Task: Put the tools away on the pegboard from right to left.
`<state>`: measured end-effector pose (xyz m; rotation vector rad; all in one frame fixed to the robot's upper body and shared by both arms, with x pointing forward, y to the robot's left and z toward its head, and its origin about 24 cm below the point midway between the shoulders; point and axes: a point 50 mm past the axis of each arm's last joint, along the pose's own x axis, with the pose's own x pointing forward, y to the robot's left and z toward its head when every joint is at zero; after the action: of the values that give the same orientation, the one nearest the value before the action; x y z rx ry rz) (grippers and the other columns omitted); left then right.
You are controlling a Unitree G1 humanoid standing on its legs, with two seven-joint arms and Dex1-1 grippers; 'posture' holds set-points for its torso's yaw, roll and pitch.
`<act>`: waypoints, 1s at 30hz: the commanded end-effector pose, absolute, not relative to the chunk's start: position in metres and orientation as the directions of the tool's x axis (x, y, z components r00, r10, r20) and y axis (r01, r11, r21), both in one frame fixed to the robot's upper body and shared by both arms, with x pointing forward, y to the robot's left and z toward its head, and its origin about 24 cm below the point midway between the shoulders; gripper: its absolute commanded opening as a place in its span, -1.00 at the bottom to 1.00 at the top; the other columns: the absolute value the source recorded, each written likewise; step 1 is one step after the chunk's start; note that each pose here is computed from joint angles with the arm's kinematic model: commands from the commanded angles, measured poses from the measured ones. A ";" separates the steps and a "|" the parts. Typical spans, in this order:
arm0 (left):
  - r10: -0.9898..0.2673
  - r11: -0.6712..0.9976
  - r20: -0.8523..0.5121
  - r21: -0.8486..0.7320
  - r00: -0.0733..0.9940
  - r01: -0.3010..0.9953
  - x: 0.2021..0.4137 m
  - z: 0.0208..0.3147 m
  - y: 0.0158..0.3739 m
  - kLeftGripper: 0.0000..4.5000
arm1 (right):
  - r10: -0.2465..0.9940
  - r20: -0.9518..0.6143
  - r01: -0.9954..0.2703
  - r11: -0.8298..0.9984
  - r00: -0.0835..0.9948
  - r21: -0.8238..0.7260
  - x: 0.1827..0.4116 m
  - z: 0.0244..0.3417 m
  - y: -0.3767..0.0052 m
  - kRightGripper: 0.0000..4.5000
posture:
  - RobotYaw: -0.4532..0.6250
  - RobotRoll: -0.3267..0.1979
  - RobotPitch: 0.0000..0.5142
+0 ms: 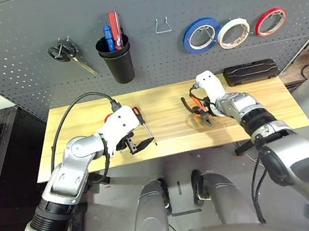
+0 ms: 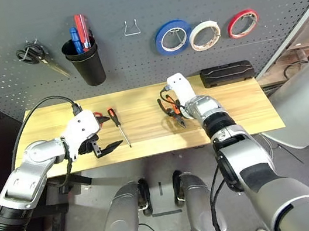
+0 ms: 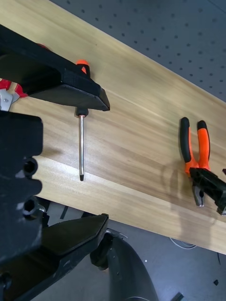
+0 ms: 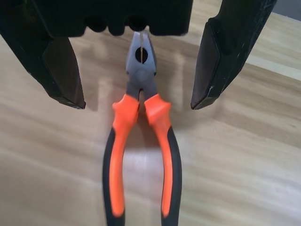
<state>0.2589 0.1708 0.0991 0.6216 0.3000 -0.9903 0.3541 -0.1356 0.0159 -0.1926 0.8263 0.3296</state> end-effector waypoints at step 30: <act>-0.698 0.382 -0.525 0.302 0.486 0.874 0.242 0.097 0.156 1.00 | 0.157 -0.765 -0.392 0.910 0.625 -0.133 0.353 0.001 -0.129 0.73 | 0.26 0.25 0.19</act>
<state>0.2470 0.1599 0.1007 0.6034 0.3239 -1.0054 0.3619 -0.1249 0.0142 -0.2856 0.7876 0.3323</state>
